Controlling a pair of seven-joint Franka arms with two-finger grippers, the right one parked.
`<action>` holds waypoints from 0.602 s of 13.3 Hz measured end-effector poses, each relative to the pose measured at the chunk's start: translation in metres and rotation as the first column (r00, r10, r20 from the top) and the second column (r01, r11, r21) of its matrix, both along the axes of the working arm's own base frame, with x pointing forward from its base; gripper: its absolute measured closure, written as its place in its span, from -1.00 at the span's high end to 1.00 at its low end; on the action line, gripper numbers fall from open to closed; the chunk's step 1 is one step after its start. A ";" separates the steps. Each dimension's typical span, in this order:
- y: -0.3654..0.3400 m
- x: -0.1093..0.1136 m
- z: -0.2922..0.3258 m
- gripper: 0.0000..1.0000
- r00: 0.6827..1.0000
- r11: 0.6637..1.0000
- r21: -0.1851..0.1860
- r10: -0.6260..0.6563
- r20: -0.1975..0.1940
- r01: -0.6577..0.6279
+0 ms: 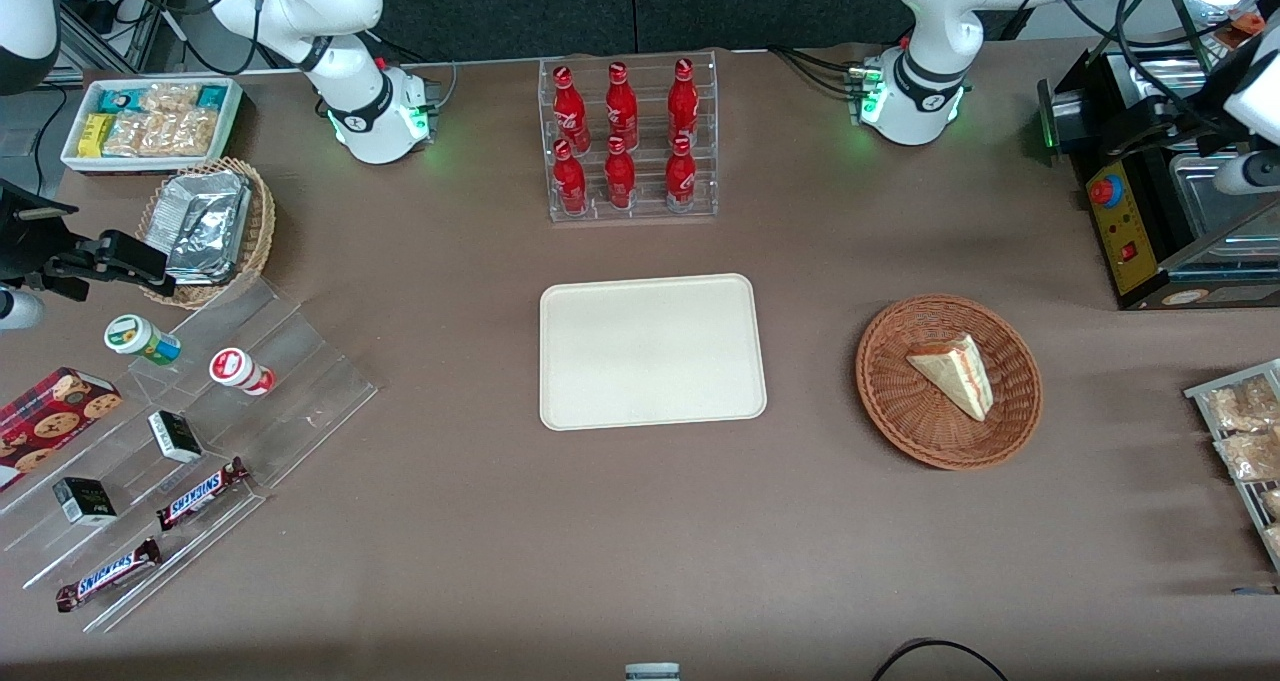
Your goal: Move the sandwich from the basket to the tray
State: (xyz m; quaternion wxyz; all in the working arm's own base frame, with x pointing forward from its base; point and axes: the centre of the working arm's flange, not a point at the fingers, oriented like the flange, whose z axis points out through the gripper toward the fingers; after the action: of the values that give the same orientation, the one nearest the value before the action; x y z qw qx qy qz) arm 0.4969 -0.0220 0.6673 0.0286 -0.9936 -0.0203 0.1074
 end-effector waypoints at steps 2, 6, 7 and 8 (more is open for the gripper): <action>-0.010 0.002 -0.002 1.00 1.000 1.000 0.001 -0.020 0.002 0.020; -0.010 0.014 -0.019 1.00 0.999 1.000 0.000 -0.021 0.035 0.021; -0.009 0.021 -0.035 1.00 0.999 1.000 -0.001 -0.021 0.049 0.021; -0.009 0.028 -0.054 1.00 0.998 1.000 -0.001 -0.022 0.055 0.022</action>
State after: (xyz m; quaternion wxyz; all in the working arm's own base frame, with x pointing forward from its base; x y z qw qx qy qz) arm 0.5245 -0.0312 0.6133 0.0283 -0.9964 -0.0099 0.0795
